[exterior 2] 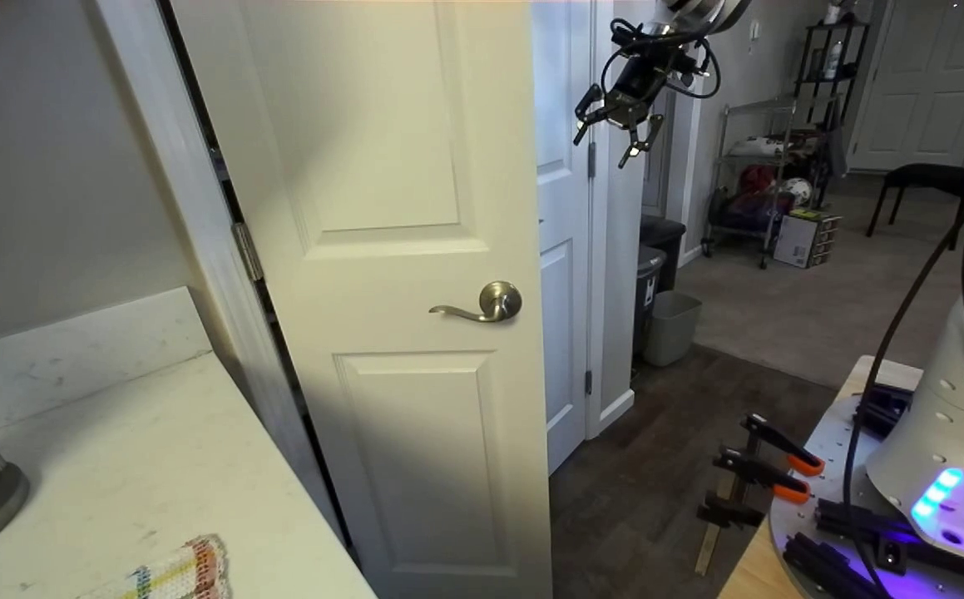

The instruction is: Open the door

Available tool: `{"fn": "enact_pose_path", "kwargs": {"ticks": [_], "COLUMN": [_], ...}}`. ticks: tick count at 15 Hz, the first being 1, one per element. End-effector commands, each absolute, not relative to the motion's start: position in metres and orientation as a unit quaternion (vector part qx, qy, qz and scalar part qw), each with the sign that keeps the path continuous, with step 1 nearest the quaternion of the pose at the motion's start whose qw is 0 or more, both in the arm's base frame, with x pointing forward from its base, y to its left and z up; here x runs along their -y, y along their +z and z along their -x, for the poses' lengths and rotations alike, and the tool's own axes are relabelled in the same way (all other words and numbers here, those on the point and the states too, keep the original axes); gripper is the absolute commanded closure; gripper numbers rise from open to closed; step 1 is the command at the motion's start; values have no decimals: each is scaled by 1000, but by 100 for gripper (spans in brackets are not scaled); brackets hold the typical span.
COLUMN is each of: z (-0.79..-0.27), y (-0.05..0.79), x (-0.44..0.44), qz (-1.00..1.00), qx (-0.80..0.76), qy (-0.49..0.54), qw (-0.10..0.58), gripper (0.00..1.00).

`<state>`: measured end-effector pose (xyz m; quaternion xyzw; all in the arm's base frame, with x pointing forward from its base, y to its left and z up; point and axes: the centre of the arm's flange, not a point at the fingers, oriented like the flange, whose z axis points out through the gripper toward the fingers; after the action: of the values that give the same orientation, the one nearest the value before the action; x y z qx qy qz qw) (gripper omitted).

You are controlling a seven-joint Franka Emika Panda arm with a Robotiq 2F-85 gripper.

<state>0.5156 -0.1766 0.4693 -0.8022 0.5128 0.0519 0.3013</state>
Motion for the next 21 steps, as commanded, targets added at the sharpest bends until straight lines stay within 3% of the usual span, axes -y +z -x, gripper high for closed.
{"fn": "enact_pose_path", "kwargs": {"ticks": [1,7,18,21], "z": [-535,-544,-545,-546], "y": [472,467,464,453], "x": [177,157,147,131], "qz": [836,864,860,842], "qx": [-442,-344,-352,-370], "qy": [115,196,193,177], "qw": [304,312,315,349], "gripper": [0,0,0,0]}}
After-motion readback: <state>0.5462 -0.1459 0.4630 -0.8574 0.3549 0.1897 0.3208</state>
